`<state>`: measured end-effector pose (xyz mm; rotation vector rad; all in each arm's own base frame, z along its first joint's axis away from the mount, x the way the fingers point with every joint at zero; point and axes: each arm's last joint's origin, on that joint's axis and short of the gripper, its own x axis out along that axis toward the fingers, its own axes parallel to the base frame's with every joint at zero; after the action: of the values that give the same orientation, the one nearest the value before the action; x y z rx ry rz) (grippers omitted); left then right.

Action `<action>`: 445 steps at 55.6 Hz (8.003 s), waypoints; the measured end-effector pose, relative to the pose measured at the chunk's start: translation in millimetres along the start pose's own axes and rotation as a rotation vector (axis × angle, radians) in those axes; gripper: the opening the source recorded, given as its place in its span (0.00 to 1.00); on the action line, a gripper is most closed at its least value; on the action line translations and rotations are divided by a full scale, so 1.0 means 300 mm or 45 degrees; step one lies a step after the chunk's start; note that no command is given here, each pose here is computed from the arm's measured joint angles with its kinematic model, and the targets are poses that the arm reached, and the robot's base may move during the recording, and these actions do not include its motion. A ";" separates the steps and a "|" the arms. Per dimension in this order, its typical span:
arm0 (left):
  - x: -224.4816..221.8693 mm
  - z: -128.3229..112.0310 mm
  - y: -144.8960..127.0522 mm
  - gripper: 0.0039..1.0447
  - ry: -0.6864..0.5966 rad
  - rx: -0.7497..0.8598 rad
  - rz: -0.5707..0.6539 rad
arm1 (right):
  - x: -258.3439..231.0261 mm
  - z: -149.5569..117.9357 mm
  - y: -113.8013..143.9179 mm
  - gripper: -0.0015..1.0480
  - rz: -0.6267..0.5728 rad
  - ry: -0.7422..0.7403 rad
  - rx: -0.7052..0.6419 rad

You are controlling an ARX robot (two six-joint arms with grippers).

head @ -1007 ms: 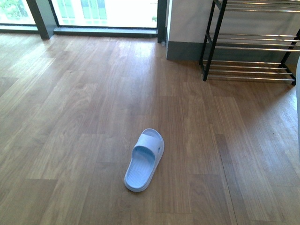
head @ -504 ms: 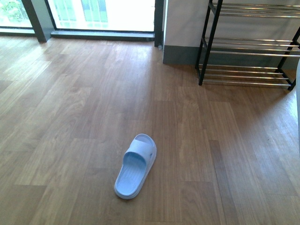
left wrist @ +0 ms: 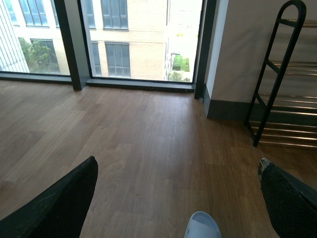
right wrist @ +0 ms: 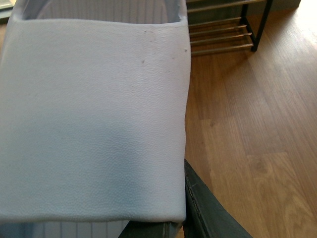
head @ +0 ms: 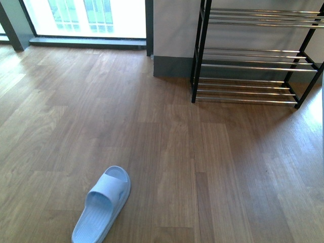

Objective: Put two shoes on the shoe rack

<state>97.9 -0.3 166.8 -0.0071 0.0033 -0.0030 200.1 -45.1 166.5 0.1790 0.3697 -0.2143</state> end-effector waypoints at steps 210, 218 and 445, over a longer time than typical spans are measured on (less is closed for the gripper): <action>0.992 -1.134 -0.196 0.01 1.310 0.544 -0.207 | 0.000 0.000 0.000 0.01 0.003 0.001 0.000; 0.968 -1.101 -0.192 0.01 1.297 0.523 -0.214 | 0.000 0.000 0.000 0.01 0.003 0.001 0.000; 0.250 0.083 -0.018 0.01 0.430 0.169 0.169 | 0.000 0.000 0.001 0.01 0.000 0.001 -0.001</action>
<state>173.0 -5.6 191.4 0.1263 0.3408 0.1282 200.2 -44.9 166.5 0.1787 0.3701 -0.2140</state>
